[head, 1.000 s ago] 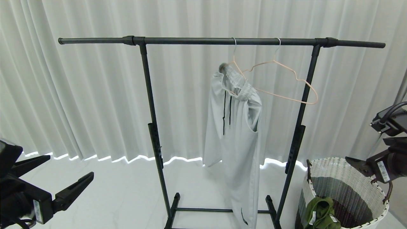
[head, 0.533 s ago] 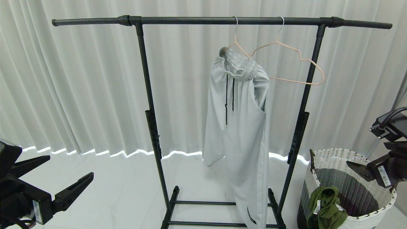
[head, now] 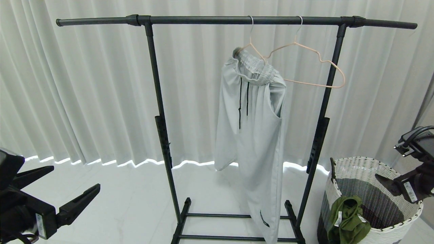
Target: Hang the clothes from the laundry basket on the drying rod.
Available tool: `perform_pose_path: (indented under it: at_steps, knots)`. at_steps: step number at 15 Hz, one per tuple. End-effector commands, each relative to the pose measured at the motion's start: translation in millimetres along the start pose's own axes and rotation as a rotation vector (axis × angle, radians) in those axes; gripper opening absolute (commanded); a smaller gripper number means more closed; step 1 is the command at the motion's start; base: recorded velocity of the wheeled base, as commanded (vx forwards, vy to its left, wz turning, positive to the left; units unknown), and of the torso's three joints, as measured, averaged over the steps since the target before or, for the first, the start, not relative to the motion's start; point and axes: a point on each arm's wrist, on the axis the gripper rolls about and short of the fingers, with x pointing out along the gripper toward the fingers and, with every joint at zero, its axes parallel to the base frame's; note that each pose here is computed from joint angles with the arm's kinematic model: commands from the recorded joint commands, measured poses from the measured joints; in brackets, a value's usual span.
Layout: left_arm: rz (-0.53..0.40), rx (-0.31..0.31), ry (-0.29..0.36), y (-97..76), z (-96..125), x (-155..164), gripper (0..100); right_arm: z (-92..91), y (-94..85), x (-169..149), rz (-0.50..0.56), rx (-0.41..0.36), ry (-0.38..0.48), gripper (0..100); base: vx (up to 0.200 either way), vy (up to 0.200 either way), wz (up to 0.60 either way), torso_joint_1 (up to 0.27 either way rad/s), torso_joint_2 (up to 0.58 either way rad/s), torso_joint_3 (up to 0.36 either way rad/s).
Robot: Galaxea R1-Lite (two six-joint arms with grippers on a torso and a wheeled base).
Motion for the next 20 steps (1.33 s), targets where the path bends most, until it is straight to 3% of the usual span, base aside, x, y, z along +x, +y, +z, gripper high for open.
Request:
perform_pose_path:
  at_steps: [1, 9, 17, 20]
  knots:
    - [0.002, 0.001, -0.003, 0.0, 0.3, -0.6, 100, -1.5, 1.0, 1.6, 0.004, -0.003, 0.01, 100, 0.0, -0.2, 0.0, 0.002, 0.01, 0.007]
    - [0.002, 0.001, -0.004, -0.2, 0.0, -1.1, 100, -1.4, 0.9, 1.6, 0.003, -0.001, 0.009, 100, 0.0, -0.2, 0.0, 0.001, 0.0, 0.005]
    - [0.002, -0.002, -0.003, -0.1, -0.1, -0.8, 100, -6.8, 3.9, 1.1, 0.02, -0.007, 0.022, 100, 0.2, 0.0, 0.0, 0.001, 0.0, 0.006]
    - [-0.002, -0.003, 0.008, -0.1, -1.2, 1.3, 100, -16.4, 9.6, 4.3, 0.07, -0.015, 0.051, 100, 0.2, 0.0, 0.0, 0.004, 0.0, 0.001]
